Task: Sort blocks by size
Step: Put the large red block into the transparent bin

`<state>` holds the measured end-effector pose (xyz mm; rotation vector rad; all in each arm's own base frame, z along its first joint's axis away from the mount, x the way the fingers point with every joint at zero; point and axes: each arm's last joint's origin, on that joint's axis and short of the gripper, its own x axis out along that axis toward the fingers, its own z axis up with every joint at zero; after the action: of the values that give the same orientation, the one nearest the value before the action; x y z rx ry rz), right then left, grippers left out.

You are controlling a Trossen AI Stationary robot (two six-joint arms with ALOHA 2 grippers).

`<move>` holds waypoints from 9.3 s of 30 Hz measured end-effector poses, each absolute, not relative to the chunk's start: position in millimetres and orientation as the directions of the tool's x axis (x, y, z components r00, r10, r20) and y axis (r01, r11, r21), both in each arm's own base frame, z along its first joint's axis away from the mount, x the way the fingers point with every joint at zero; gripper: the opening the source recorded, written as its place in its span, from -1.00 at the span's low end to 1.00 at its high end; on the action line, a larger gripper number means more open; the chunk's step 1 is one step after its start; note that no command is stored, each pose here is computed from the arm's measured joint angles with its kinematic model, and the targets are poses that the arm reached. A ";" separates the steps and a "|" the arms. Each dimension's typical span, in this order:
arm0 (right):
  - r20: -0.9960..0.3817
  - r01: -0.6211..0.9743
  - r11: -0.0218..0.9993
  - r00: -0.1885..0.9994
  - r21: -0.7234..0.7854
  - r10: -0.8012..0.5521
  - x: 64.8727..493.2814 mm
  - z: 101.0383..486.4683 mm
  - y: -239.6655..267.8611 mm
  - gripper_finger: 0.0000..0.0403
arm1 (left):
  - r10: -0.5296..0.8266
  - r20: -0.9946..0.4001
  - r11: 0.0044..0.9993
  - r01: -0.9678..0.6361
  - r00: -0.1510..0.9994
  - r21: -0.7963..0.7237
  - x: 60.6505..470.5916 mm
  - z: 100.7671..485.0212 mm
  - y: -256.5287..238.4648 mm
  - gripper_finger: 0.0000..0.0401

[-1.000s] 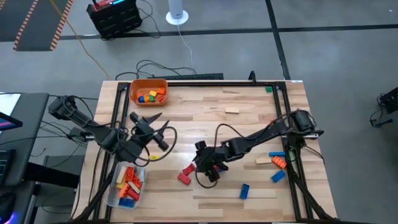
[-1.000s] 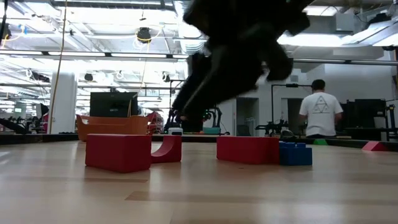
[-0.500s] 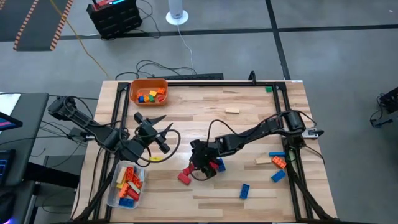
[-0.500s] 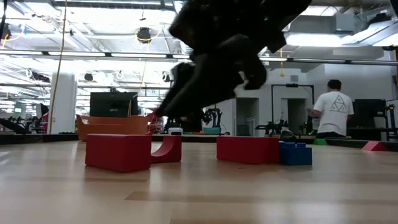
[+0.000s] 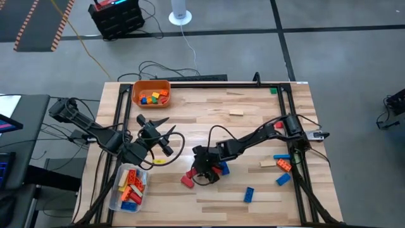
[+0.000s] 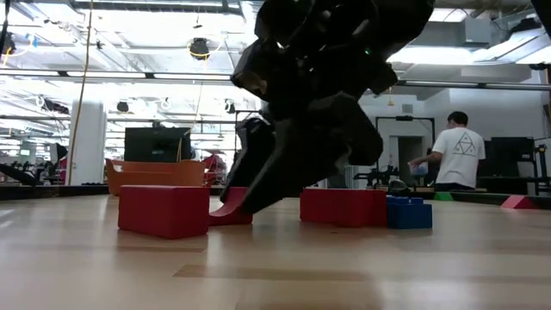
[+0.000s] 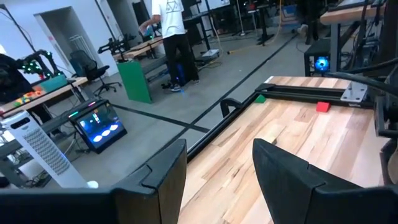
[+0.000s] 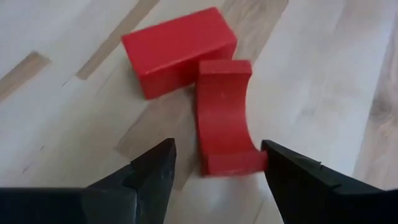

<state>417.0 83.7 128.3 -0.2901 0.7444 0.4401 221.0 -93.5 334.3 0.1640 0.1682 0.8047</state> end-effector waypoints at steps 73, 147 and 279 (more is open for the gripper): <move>-0.389 -0.429 0.890 0.802 0.154 0.454 350.7 229.0 11.1 -0.18 | 0.382 -0.384 0.533 0.140 0.841 0.835 309.8 239.3 -122.1 -0.11; -0.858 -0.257 0.965 0.505 -0.048 0.092 294.9 198.2 89.1 0.19 | -0.058 -0.872 0.983 -0.124 0.487 -0.135 231.6 244.7 -159.3 -0.11; -0.872 -0.158 0.966 0.478 -0.204 -0.106 240.1 204.9 150.7 0.19 | 0.062 -0.777 0.997 -0.081 0.626 0.015 390.5 182.8 -125.4 0.48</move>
<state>240.1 150.7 204.9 -0.2726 1.0754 0.0325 390.5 -125.4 182.8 -0.0222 0.8908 0.0819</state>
